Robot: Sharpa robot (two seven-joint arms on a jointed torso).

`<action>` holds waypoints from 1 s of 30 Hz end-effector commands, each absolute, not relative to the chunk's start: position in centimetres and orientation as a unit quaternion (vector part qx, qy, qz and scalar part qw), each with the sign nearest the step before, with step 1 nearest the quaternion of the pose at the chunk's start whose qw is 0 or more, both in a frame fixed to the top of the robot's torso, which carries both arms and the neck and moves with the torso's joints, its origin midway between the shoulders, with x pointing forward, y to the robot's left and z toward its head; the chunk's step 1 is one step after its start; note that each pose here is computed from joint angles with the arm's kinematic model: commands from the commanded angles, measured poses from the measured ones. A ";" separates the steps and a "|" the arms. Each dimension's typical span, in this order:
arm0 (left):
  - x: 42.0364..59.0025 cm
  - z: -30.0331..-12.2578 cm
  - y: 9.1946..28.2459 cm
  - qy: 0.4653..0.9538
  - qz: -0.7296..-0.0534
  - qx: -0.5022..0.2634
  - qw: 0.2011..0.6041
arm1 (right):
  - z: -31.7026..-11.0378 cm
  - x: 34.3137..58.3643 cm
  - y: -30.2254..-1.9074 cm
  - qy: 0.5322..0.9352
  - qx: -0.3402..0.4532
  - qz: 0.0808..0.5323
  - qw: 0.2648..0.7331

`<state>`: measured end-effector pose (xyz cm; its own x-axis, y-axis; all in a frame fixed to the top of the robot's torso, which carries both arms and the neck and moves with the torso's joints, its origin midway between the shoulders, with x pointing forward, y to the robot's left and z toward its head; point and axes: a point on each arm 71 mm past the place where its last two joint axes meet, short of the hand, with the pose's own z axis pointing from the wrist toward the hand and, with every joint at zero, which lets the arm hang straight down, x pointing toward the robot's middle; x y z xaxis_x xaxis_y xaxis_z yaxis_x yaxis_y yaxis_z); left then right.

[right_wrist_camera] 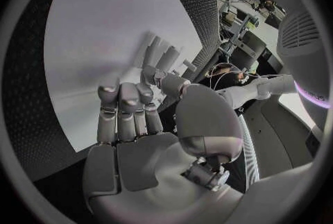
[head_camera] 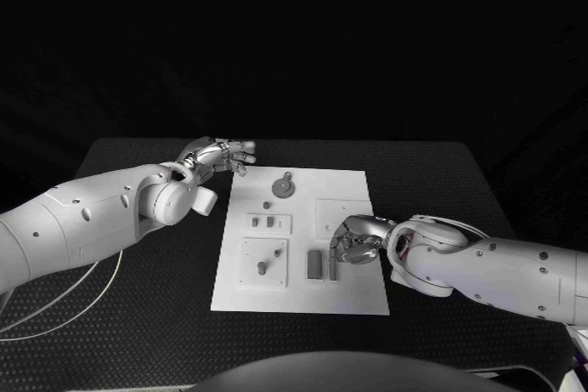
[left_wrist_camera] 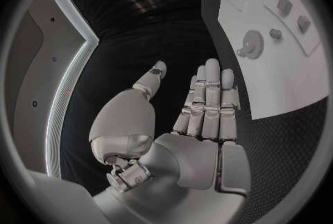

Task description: Assemble the parts on the task board

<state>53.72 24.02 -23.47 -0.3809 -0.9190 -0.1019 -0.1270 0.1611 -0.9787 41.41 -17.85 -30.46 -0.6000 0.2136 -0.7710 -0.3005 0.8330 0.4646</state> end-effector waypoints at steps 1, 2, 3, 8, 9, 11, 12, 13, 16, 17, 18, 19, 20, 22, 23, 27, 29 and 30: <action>53.7 -23.4 23.7 0.655 -0.517 -0.396 0.383 | -30.7 41.1 -17.5 0.852 -0.039 0.289 0.435; 53.7 -23.4 23.7 0.655 -0.517 -0.396 0.383 | -30.7 41.1 -17.5 0.851 -0.038 0.289 0.436; 53.7 -23.4 23.7 0.655 -0.517 -0.396 0.383 | -30.8 41.1 -17.5 0.851 -0.037 0.288 0.437; 53.7 -23.4 23.7 0.656 -0.517 -0.396 0.382 | -30.8 41.3 -17.5 0.835 -0.046 0.271 0.476; 53.7 -23.4 23.7 0.656 -0.516 -0.396 0.382 | -30.8 41.3 -17.5 0.834 -0.044 0.269 0.480; 53.7 -23.4 23.7 0.656 -0.516 -0.396 0.382 | -30.8 41.3 -17.5 0.830 -0.049 0.264 0.489; 53.7 -23.4 23.8 0.656 -0.516 -0.396 0.382 | -30.8 41.3 -17.5 0.829 -0.051 0.263 0.491; 53.7 -23.4 23.8 0.656 -0.516 -0.397 0.382 | -30.8 41.3 -17.4 0.828 -0.051 0.262 0.493; 53.7 -23.4 23.8 0.657 -0.516 -0.396 0.382 | -30.9 41.3 -17.4 0.828 -0.056 0.257 0.495; 53.7 -23.4 23.8 0.657 -0.516 -0.396 0.382 | -30.9 41.3 -17.3 0.828 -0.057 0.257 0.495; 53.7 -23.4 23.8 0.657 -0.516 -0.396 0.382 | -31.0 41.2 -17.3 0.829 -0.056 0.256 0.495; 53.7 -23.4 23.8 0.657 -0.516 -0.396 0.382 | -31.0 41.2 -17.3 0.828 -0.056 0.256 0.495; 53.7 -23.4 23.8 0.657 -0.516 -0.396 0.382 | -31.1 41.1 -17.3 0.828 -0.056 0.255 0.496; 53.7 -23.4 23.8 0.657 -0.515 -0.396 0.382 | -31.2 41.1 -17.2 0.827 -0.058 0.254 0.498; 53.7 -23.4 23.8 0.657 -0.515 -0.396 0.382 | -31.2 41.0 -17.1 0.826 -0.058 0.254 0.499; 53.7 -23.4 23.8 0.657 -0.515 -0.396 0.381 | -31.4 40.9 -17.0 0.824 -0.058 0.249 0.506; 53.7 -23.4 23.8 0.658 -0.515 -0.396 0.381 | -31.5 40.9 -17.0 0.823 -0.058 0.247 0.508; 53.7 -23.4 23.8 0.658 -0.515 -0.396 0.381 | -31.5 40.9 -17.0 0.823 -0.057 0.247 0.509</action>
